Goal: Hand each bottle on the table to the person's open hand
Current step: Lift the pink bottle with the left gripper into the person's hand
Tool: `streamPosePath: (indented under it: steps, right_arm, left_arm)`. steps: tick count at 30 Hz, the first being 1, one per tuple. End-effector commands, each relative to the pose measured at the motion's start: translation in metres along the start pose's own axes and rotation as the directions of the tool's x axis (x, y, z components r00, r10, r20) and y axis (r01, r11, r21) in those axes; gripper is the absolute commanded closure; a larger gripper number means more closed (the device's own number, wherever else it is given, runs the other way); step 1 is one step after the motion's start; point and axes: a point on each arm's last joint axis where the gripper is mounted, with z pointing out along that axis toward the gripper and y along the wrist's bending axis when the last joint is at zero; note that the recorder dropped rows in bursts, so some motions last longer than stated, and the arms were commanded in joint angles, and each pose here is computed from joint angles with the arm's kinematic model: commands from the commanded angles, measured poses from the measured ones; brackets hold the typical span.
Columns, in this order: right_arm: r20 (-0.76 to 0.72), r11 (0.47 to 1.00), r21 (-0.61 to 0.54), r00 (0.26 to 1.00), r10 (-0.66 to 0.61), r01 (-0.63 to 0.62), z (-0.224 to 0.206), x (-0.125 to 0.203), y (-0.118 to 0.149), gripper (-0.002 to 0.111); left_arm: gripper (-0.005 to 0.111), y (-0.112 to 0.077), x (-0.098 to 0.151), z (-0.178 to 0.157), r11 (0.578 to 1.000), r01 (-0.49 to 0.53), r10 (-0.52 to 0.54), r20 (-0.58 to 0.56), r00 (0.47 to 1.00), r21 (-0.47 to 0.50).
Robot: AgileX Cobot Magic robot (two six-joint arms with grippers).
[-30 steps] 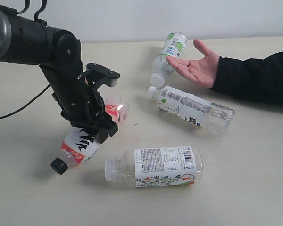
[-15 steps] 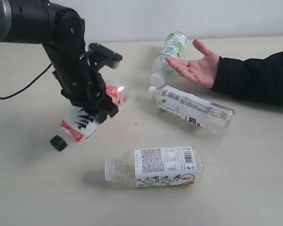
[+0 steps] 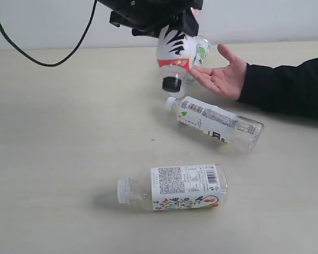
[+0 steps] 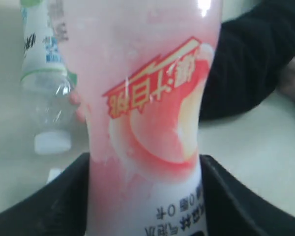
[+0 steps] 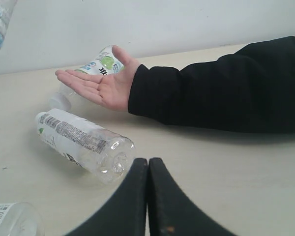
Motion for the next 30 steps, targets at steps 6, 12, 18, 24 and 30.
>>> streamPosePath:
  steps: [6,12,18,24,30]
  right_arm:
    - [0.008,1.0,-0.001,1.0,0.003,-0.003,0.0,0.001,0.0,0.108]
    - [0.008,1.0,-0.001,1.0,0.003,-0.003,0.0,0.001,0.0,0.108]
    - [0.008,1.0,-0.001,1.0,0.003,-0.003,0.0,0.001,0.0,0.108]
    - [0.008,1.0,-0.001,1.0,0.003,-0.003,0.0,0.001,0.0,0.108]
    - [0.008,1.0,-0.001,1.0,0.003,-0.003,0.0,0.001,0.0,0.108]
  left_arm:
    - [0.107,-0.042,0.016,0.068,0.986,0.152,-0.166,0.254,0.953,0.071]
    - [0.107,-0.042,0.012,0.089,0.976,0.198,-0.216,0.275,0.937,0.093]
    - [0.107,-0.039,0.014,0.116,0.957,0.267,-0.289,0.26,0.921,0.114]
    - [0.107,-0.03,0.023,0.139,0.935,0.338,-0.354,0.224,0.908,0.109]
    - [0.107,-0.021,0.031,0.154,0.904,0.415,-0.428,0.194,0.883,0.103]
